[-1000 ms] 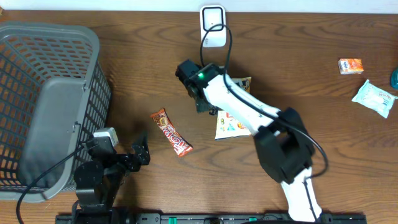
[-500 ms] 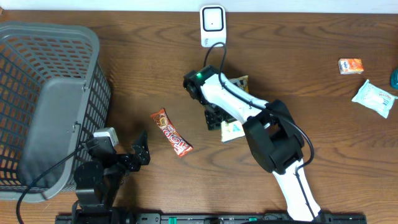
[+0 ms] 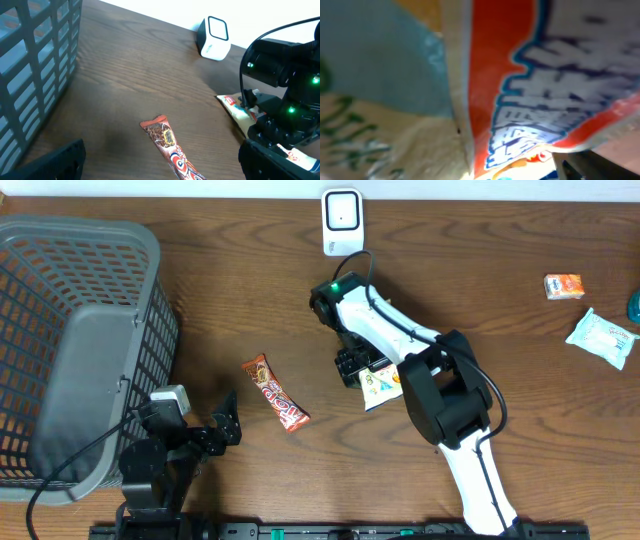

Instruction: Scan the item barcode

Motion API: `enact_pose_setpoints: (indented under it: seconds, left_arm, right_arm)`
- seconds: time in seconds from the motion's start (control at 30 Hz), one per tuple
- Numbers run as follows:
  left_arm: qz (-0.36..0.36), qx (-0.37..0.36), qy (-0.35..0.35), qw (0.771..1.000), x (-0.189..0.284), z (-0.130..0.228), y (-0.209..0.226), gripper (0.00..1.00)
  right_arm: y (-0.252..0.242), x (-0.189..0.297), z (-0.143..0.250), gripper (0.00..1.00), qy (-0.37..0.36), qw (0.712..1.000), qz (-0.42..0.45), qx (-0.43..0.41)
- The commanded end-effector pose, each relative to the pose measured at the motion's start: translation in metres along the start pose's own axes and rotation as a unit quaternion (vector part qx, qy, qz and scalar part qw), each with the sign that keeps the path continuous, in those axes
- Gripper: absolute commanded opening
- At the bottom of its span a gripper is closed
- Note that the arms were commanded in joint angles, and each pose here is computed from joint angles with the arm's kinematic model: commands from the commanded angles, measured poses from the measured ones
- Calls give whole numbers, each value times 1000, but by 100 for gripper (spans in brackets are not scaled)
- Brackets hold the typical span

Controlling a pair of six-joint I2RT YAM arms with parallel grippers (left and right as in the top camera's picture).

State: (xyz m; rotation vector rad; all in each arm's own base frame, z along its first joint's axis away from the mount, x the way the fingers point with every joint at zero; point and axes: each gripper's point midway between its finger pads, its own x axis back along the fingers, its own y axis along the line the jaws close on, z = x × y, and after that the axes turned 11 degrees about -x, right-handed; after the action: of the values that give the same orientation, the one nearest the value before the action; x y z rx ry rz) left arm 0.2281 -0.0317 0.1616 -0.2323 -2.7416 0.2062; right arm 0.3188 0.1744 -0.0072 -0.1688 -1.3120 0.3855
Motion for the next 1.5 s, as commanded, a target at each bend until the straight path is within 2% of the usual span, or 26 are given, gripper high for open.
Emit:
enact_pose_setpoints:
  seconds: [0.0,0.1,0.13,0.27,0.37,0.43,0.53,0.63,0.8,0.9,1.0,1.17,1.27,1.37,1.47]
  left_arm:
    - [-2,-7,0,1000,0,1,1,98]
    - [-2,-7,0,1000,0,1,1,98]
    - [-2,-7,0,1000,0,1,1,98]
    - [-2,-7,0,1000,0,1,1,98]
    - [-2,-7,0,1000,0,1,1,98]
    - [-2,-7,0,1000,0,1,1,98]
    - [-2,-7,0,1000,0,1,1,98]
    - [-2,-7,0,1000,0,1,1,98]
    - [-2,-7,0,1000,0,1,1,98]
    - [-2,-7,0,1000,0,1,1,98]
    - [-2,-7,0,1000,0,1,1,98]
    - [-2,-7,0,1000,0,1,1,98]
    - [-2,-7,0,1000,0,1,1,98]
    - [-2,-7,0,1000,0,1,1,98]
    - [-2,-7,0,1000,0,1,1,98]
  right_arm:
    - [-22,-124,-22,54,36,993,114,-20]
    - [-12,-127,-16,8,61,996,69,-7]
    - [-6,-128,-14,1,70,996,50,0]
    - [32,-120,0,1,114,989,-74,52]
    - [50,-85,10,1,147,970,-171,86]
    - [73,-38,21,1,156,929,-303,145]
    - [87,43,42,1,121,830,-480,257]
    - [77,92,53,2,77,776,-550,297]
    - [73,147,55,2,50,732,-629,257]
    - [75,171,54,1,66,709,-670,211]
    - [77,194,50,1,146,684,-706,108]
    - [77,200,49,1,303,678,-668,-49]
    - [77,210,47,1,344,652,-670,-87]
    - [74,229,41,1,353,608,-705,-91]
    - [73,231,41,1,385,601,-691,-119]
